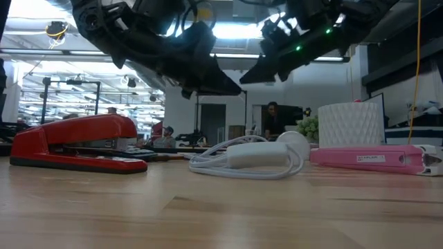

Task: Screw lightbulb
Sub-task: Insert the white lightbulb into the golden lamp

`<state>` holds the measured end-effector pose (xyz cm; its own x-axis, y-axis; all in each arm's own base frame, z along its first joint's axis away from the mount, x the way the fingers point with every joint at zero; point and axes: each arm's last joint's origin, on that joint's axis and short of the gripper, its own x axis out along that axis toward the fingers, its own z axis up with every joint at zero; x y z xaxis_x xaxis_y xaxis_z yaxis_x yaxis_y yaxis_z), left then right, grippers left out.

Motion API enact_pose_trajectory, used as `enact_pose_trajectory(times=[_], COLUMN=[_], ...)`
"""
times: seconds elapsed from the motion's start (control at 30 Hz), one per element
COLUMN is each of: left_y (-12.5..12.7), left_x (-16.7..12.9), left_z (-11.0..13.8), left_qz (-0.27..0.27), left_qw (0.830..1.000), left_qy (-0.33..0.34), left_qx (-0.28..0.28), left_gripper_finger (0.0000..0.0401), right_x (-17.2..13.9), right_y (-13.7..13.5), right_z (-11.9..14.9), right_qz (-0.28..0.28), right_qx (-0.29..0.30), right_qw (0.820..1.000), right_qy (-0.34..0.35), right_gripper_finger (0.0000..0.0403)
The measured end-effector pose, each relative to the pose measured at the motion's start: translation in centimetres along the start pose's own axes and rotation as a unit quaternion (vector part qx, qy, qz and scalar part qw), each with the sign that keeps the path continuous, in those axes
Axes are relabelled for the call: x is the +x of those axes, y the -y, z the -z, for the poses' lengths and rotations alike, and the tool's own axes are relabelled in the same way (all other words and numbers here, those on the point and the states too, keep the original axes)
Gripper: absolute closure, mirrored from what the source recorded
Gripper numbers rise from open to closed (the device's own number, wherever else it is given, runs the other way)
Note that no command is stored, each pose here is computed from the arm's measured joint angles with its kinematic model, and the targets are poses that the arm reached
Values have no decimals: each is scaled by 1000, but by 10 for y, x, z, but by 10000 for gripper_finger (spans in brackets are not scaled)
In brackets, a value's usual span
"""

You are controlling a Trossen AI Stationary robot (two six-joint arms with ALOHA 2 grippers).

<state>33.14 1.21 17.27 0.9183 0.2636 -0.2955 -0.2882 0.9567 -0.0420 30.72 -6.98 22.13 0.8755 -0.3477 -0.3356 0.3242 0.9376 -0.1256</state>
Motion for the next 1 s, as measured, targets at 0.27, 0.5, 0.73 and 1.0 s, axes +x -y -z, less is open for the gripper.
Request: enact_pose_trajectory(times=[0.27, 0.5, 0.73, 1.0], left_y=[5, -21, -49, -55], left_x=[21, 49, 56, 52], left_z=[-2, -5, 21, 31], left_qz=[1, -80, -88, -138], left_qw=[999, 995, 989, 976], left_qy=[-12, -17, -119, -168], left_qx=[32, 54, -19, -10], left_gripper_finger=[254, 216, 215, 215], right_x=[-40, -75, -79, -78], right_y=[7, 12, 13, 13], right_z=[-16, -11, -9, -9], right_qz=[-12, -6, -1, -1], right_qx=[35, 99, 94, 94], right_qw=[999, 989, 987, 987], right_qy=[-30, -112, -129, -127], right_gripper_finger=[395, 395, 395, 395])
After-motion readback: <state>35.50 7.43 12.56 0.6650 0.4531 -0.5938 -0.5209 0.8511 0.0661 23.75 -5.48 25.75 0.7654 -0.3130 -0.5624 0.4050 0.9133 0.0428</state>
